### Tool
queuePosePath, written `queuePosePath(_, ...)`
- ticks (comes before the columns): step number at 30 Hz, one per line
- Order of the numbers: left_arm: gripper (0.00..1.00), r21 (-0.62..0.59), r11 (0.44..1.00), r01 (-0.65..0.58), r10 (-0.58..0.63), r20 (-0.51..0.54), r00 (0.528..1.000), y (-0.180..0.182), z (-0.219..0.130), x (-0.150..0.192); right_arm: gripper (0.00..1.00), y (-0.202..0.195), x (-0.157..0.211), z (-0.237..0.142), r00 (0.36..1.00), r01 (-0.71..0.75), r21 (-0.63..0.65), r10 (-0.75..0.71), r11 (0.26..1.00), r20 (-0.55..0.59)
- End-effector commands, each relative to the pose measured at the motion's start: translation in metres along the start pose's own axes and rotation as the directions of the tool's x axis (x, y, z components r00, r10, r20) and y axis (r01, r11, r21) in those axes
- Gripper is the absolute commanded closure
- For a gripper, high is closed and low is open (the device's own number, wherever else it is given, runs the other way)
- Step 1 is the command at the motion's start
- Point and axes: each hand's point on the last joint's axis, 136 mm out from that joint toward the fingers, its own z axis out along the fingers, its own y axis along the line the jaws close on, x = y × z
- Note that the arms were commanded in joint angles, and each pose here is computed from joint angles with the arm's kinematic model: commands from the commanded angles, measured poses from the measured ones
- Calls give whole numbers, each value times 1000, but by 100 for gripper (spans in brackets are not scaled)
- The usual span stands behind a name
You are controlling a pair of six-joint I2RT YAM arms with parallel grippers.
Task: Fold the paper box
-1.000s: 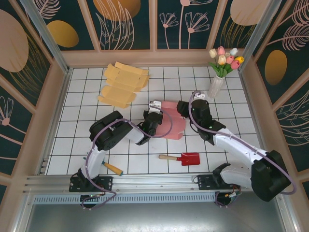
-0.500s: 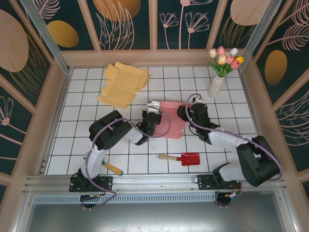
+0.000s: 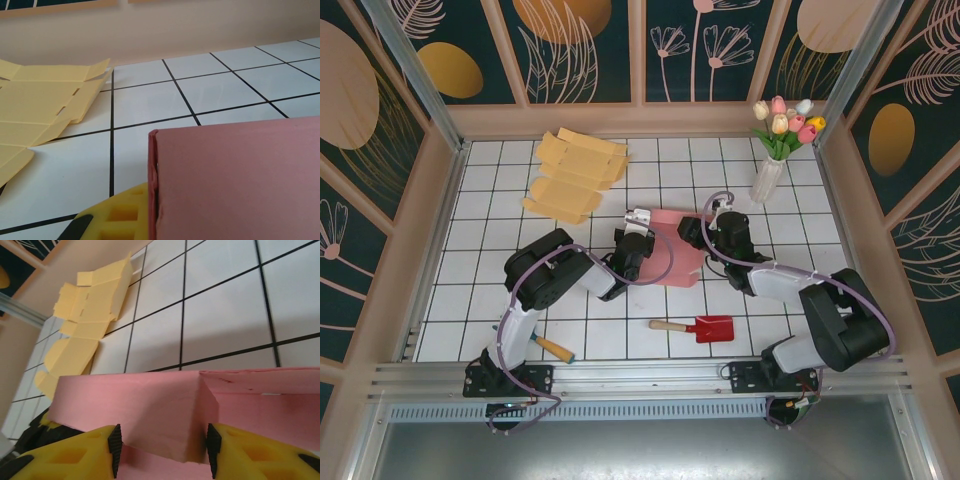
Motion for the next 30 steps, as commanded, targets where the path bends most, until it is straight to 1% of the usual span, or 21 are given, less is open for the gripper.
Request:
queuePosePath(1,100,-13,1000,-28,27,-39,999,6,1,17,49,28,-16,-7,998,-21,-141,29,990,52)
queuePosePath(6,100,-12,1000,-28,27,-40,999,5,1,17,49,36,-19,-13,996,-20,-189,35,982,76)
queuePosePath(11,100,-15,999,-28,28,-42,999,5,2,17,49,33,-16,-12,997,-27,-186,41,982,72)
queuePosePath(18,100,-18,999,-26,26,-44,999,6,2,18,49,0,-4,-15,997,-28,-42,31,999,72)
queuePosePath(24,100,-20,999,-25,24,-42,999,6,3,17,46,-18,11,-26,997,35,69,-40,997,72)
queuePosePath(30,100,-20,999,-29,28,-46,999,6,3,18,46,-26,18,-26,995,64,79,-70,995,68)
